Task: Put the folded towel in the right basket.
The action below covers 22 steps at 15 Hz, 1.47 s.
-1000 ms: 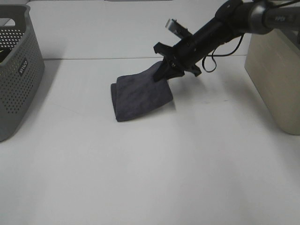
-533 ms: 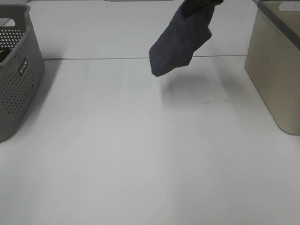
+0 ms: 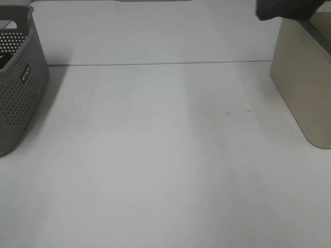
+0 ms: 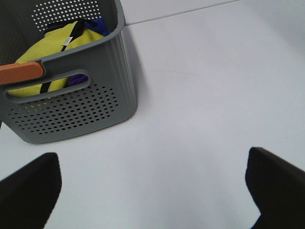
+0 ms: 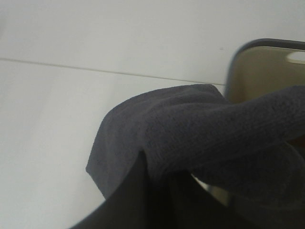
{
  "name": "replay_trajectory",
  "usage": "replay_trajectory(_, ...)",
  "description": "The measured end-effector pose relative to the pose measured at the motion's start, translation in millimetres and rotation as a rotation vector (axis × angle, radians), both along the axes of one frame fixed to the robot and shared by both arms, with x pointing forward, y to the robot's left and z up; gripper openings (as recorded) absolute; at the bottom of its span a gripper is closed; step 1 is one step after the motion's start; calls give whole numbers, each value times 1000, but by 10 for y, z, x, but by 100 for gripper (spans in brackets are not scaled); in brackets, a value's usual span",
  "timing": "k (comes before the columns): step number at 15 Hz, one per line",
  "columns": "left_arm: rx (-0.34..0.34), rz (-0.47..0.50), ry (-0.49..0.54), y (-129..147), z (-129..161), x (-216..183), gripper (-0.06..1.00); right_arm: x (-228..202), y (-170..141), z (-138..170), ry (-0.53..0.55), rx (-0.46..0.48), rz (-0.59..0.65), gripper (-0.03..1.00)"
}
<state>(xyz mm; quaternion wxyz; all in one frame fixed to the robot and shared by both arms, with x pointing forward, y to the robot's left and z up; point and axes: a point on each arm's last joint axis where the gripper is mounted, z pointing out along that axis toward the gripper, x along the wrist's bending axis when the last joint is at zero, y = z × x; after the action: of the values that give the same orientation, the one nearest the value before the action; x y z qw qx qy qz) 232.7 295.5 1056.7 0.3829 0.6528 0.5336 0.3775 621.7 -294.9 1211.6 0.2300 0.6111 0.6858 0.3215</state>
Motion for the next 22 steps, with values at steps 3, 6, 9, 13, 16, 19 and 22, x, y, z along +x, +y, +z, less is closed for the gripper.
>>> replay_trajectory(3,0,0,0,0,0,0,99,-43,-592,2,4,22,-172,4)
replay_trajectory(6,0,0,0,0,0,0,99,-10,-1090,-171,50,30,-301,4)
replay_trajectory(9,0,0,0,0,0,0,99,229,-1169,-542,141,48,-303,6)
replay_trajectory(13,0,0,0,0,0,0,99,440,-1229,-1026,292,91,-320,44)
replay_trajectory(16,0,0,0,0,0,0,99,458,-1226,-1109,331,110,-322,67)
replay_trajectory(19,0,0,0,0,0,0,99,392,-1081,-925,300,125,-288,69)
replay_trajectory(22,0,0,0,0,0,0,99,325,-628,-655,245,91,-187,69)
